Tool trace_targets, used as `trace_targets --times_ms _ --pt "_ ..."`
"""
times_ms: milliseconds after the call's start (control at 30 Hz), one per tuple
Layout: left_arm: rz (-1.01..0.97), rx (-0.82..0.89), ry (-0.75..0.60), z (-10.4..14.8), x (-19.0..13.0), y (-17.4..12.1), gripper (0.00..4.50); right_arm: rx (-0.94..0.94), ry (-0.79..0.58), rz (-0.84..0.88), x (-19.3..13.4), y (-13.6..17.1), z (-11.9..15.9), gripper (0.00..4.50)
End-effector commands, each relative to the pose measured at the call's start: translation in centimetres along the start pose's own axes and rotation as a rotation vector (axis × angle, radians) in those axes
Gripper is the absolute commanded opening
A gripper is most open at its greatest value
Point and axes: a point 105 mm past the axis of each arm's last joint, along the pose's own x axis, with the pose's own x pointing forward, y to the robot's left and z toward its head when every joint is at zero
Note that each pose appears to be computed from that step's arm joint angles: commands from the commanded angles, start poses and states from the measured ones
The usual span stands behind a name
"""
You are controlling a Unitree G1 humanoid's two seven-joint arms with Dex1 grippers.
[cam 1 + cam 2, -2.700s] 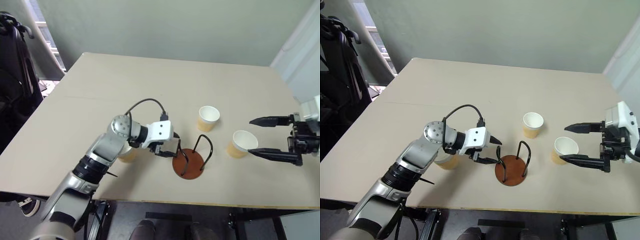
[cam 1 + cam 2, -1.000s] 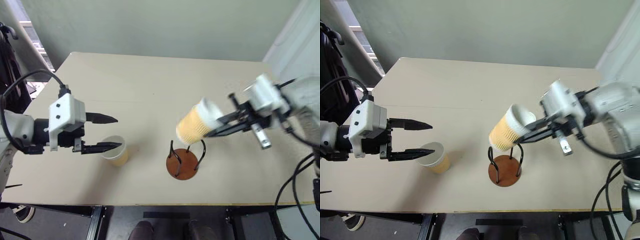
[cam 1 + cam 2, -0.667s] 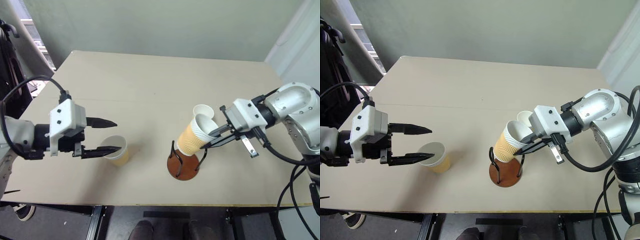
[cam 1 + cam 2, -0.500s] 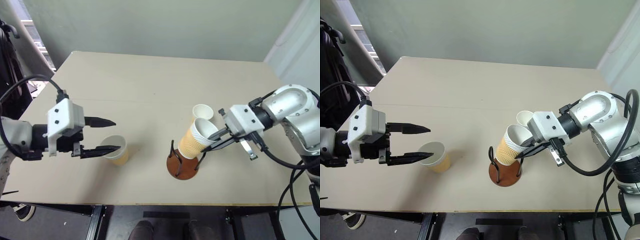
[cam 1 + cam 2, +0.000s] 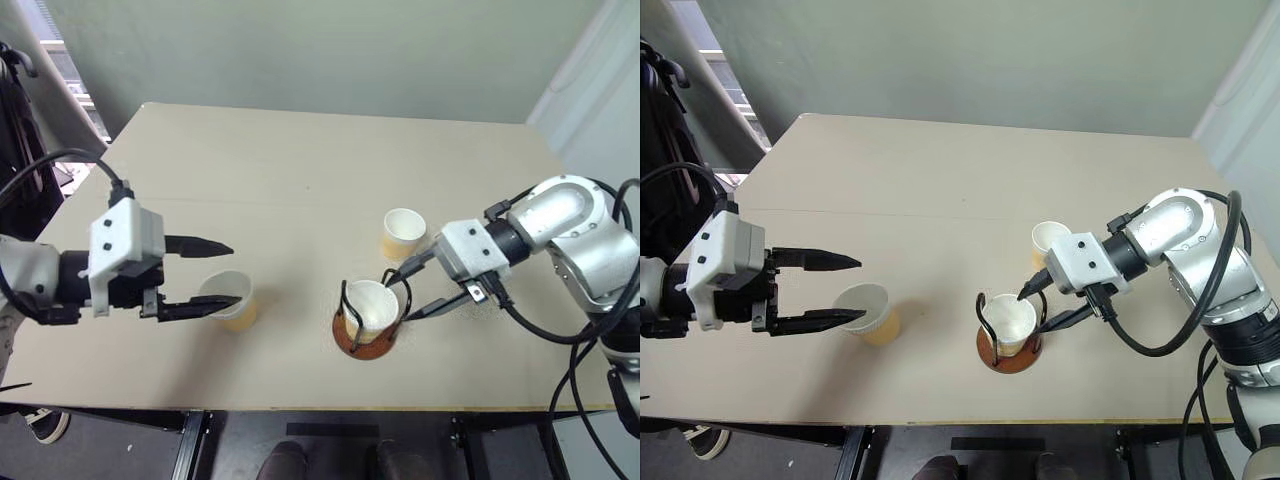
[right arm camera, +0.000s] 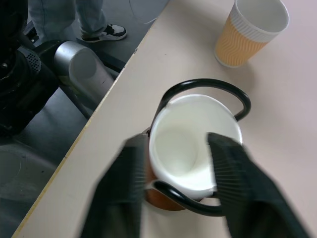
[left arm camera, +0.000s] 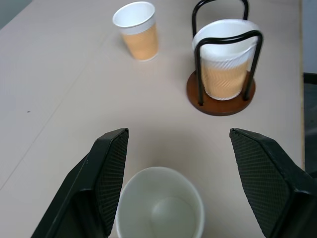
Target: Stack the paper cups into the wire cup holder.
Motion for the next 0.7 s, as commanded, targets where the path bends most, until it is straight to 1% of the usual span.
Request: trace_targets --times_ms 33,67,100,167,233,300,400,633,700 --pt "-0.013 0.035 0.0 0.9 -0.4 -0.3 3.5 -0.049 -0.01 -0.114 -2.6 -1.9 1.0 3.72" --pt "-0.017 0.034 0.006 0.8 -0.5 -0.3 3.5 -0.048 0.0 -0.195 -3.6 -3.3 0.8 4.03" --pt "-0.02 0.033 0.011 0.8 -0.5 -0.4 3.5 -0.04 0.018 -0.264 -4.5 -4.6 0.3 4.03" --pt "-0.024 0.034 0.019 0.8 -0.7 -0.4 3.5 -0.028 0.06 -0.345 -5.6 -6.3 -0.8 4.03" --pt "-0.01 0.038 0.017 1.2 -1.7 -0.3 3.5 -0.001 0.109 -0.382 -6.2 -7.6 -2.6 4.03" --pt "0.013 0.041 0.035 1.3 -2.8 0.0 3.5 0.021 0.143 -0.392 -6.3 -8.3 -4.1 4.03" --pt "0.044 0.038 0.057 1.7 -4.8 0.1 3.5 0.059 0.18 -0.379 -5.7 -8.8 -6.3 4.03" --pt "0.136 0.08 0.047 4.5 -8.7 0.7 3.5 0.103 0.223 -0.311 -3.4 -8.6 -9.3 4.03" --pt "0.149 0.082 0.047 4.9 -9.2 0.7 3.5 0.107 0.239 -0.31 -3.0 -8.7 -10.0 4.03"
